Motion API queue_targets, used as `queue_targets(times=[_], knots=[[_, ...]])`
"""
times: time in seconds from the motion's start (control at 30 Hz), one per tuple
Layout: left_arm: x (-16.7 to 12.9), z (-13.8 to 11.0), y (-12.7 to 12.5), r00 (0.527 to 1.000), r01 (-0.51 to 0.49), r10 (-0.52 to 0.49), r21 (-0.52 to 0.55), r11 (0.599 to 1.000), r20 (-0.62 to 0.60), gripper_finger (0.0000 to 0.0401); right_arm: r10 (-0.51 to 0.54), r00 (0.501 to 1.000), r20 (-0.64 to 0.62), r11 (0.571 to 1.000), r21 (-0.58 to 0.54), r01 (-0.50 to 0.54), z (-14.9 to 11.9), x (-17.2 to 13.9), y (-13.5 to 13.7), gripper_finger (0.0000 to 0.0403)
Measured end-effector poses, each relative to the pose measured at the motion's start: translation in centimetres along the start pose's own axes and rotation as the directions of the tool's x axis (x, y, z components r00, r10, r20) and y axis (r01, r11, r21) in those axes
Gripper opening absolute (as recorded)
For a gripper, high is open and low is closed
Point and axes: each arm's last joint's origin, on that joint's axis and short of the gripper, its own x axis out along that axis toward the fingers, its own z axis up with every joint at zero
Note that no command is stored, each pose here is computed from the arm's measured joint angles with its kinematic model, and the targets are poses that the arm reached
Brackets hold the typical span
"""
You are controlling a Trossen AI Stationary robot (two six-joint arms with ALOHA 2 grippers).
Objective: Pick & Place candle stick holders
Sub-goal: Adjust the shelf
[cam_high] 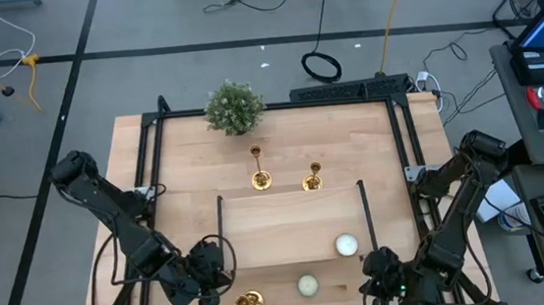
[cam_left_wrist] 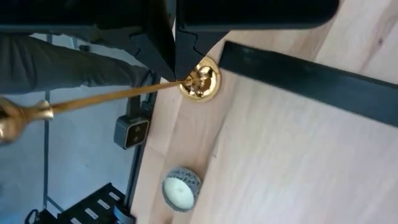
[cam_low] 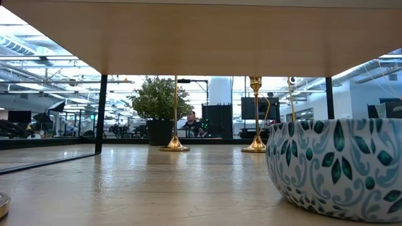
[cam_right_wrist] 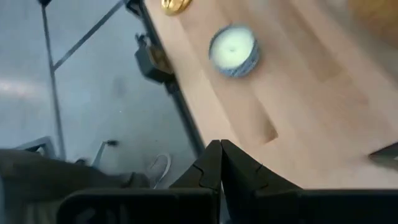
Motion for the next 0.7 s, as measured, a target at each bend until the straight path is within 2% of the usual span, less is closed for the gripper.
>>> queue_targets(times=[0.37,0.7], knots=[[0.2,0.4,0.8,0.998,-0.066,0.066,0.010,0.998,-0.011,0.0004,-0.162,0.987,0.026,0.986,-0.025,0.162,0.7,0.2,-1.7,0.0000],[0.3,0.8,1.3,0.995,-0.099,0.099,0.005,0.995,0.010,0.0005,-0.205,0.977,0.053,0.978,-0.031,0.207,1.3,0.3,-2.1,0.0000]])
